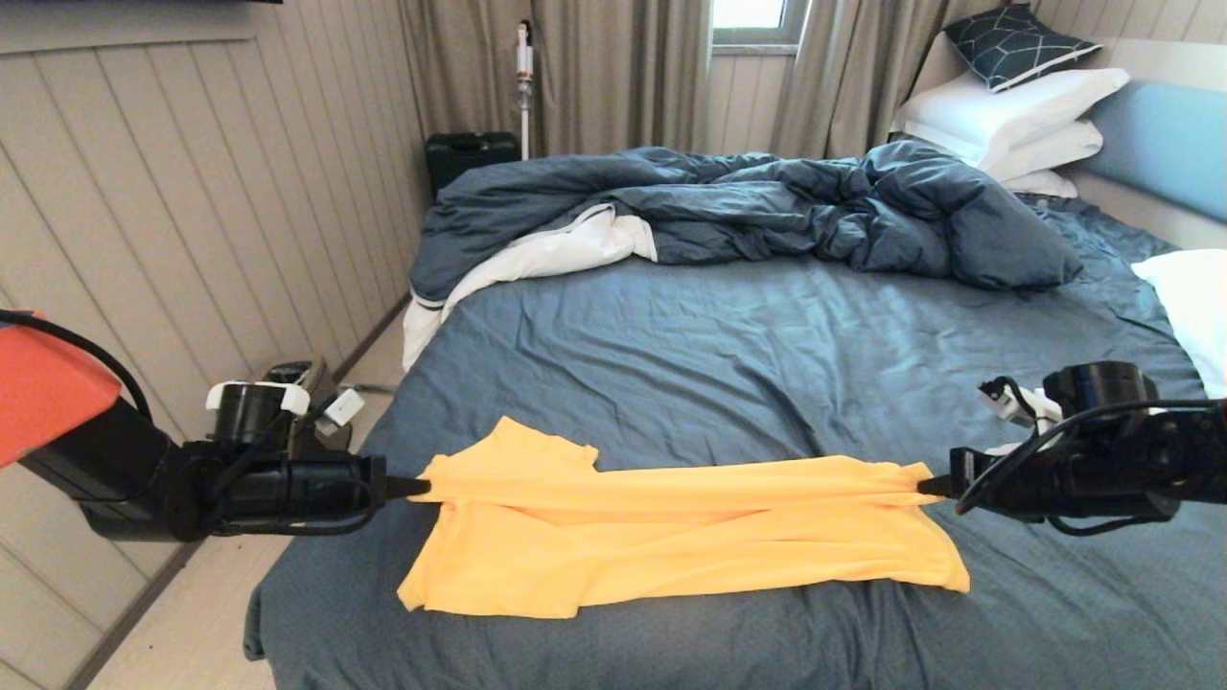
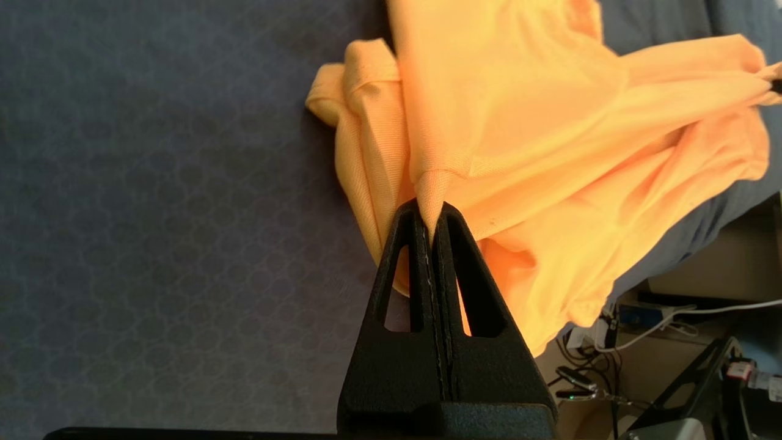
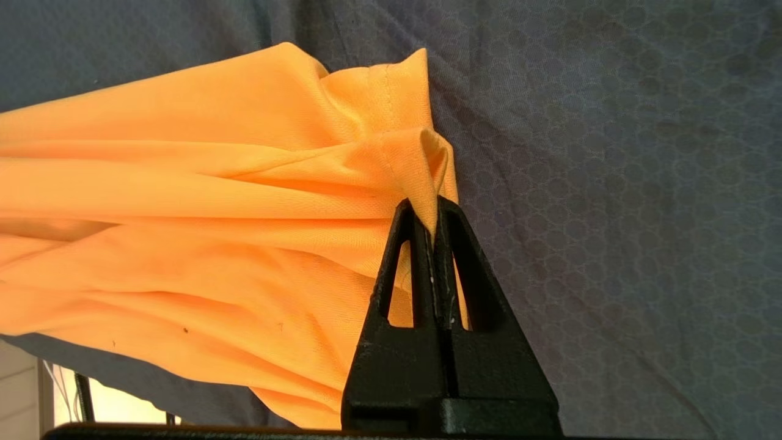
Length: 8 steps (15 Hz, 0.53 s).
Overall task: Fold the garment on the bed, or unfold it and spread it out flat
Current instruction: Fold the yellow T-shirt
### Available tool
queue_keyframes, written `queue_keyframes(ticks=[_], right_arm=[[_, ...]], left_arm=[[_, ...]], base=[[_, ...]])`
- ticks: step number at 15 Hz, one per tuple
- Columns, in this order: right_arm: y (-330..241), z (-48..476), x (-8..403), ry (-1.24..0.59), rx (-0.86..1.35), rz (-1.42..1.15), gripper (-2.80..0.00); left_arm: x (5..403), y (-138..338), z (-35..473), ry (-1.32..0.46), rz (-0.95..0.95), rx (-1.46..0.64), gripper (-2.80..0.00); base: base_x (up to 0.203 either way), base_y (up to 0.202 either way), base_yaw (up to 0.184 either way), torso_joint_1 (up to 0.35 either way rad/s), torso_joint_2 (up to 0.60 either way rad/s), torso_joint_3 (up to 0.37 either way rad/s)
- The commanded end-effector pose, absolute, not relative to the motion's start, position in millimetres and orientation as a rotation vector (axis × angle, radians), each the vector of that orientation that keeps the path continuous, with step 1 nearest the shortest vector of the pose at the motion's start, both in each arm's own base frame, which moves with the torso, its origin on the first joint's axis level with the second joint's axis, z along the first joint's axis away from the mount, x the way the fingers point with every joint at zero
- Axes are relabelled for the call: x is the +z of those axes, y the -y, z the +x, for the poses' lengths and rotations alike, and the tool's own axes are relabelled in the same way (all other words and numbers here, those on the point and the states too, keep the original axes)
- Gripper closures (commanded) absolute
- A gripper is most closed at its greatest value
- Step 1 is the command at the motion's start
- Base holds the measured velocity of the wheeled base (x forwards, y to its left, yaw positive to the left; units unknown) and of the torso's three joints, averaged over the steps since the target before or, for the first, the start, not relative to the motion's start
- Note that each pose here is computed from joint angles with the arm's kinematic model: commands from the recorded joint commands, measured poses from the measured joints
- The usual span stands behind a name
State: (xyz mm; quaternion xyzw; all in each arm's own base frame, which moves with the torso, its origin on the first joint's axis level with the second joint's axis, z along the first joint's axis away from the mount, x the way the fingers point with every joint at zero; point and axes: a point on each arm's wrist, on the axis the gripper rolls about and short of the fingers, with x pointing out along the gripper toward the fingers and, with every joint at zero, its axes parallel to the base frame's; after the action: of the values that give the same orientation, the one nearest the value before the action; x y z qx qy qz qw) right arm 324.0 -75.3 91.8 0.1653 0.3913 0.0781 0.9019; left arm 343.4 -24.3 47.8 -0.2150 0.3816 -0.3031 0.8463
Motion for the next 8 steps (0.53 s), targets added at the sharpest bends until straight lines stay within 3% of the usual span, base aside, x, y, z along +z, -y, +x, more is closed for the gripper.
queue_keyframes(ticks=[1, 7, 8], right_arm=[[74.6, 323.8, 88.4, -0.819, 0.166, 0.342, -2.80], [74.0, 323.8, 87.2, -0.813, 0.173, 0.339, -2.80], [73.8, 323.1, 87.1, -0.814, 0.173, 0.340, -2.80]], left_arm=[[44.0, 24.4, 342.8, -0.816, -0.459, -0.637, 0.00], [40.9, 24.3, 341.3, -0.835, -0.465, -0.629, 0.00], [40.7, 24.3, 341.2, -0.837, -0.467, -0.627, -2.80]], base=[[0.000, 0.000, 0.000, 0.000, 0.00, 0.000], [0.000, 0.000, 0.000, 0.000, 0.00, 0.000], [0.000, 0.000, 0.000, 0.000, 0.00, 0.000]])
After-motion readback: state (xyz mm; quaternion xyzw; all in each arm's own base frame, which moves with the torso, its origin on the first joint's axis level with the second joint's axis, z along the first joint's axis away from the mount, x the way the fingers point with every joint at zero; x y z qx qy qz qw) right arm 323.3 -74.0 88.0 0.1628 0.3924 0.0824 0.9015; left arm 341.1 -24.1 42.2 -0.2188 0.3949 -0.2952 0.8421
